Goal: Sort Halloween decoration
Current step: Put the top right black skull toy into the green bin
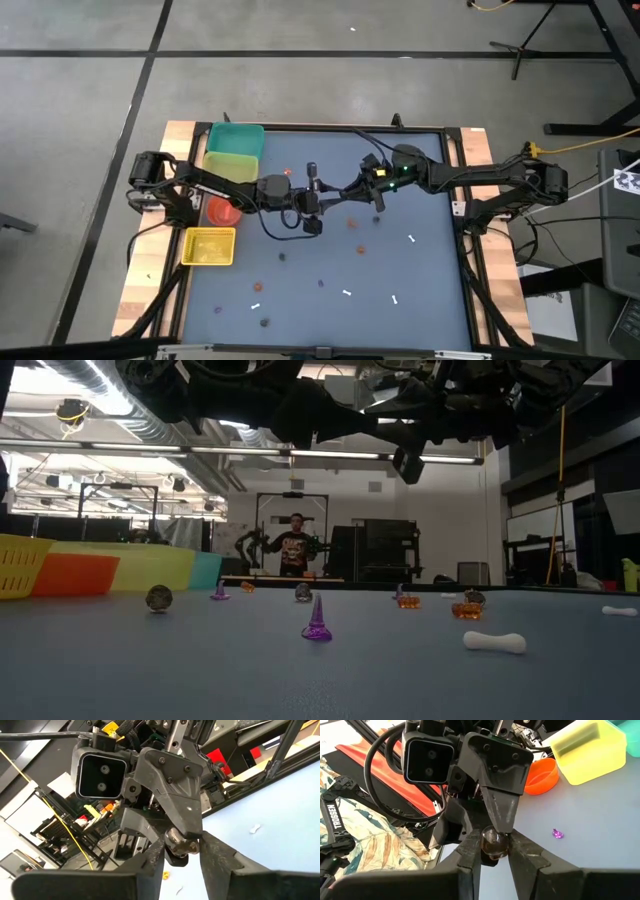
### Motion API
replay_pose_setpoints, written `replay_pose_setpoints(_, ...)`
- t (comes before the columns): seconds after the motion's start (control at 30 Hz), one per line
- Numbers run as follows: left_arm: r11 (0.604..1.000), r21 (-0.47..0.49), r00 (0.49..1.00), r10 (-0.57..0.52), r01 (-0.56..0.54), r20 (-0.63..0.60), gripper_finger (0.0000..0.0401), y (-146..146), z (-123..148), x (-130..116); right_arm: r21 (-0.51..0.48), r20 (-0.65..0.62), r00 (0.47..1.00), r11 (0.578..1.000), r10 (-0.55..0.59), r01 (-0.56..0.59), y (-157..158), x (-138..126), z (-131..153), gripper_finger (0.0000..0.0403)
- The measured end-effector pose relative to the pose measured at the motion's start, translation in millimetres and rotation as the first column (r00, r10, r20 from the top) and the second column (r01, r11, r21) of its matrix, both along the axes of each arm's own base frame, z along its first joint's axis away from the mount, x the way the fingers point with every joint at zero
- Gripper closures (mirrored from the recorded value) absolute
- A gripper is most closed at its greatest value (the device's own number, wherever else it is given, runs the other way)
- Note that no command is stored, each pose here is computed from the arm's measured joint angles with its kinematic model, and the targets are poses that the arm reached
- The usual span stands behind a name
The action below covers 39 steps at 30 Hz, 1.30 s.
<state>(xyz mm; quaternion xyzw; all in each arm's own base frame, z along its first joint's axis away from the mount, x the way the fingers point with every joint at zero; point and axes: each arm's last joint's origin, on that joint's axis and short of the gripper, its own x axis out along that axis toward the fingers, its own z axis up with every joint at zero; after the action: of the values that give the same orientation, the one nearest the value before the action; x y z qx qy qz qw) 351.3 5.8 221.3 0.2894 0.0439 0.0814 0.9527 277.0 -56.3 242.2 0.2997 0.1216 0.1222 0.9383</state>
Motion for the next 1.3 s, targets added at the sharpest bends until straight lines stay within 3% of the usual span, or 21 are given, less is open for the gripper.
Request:
replay_pose_setpoints(0.57, 1.0, 0.0, 1.0, -0.001, 0.001, 0.0, 0.0318, 0.0, 0.1, 0.1, 0.0, 0.0, 1.0, 1.0, 0.0, 0.0, 0.0, 0.0, 0.0, 0.0325)
replay_pose_setpoints(0.97, 1.0, -0.001, 1.0, -0.006, 0.006, -0.005, 0.0319, -0.4, -0.4, 0.0, -0.001, 0.003, 1.0, 1.0, -0.008, 0.008, -0.4, 0.1, 0.3, 0.0229)
replay_pose_setpoints(1.3, 1.0, -0.002, 1.0, -0.004, 0.004, -0.004, 0.0318, -0.3, -0.5, 0.1, -0.001, 0.003, 1.0, 1.0, -0.008, 0.008, -0.5, 0.0, 0.3, 0.0212)
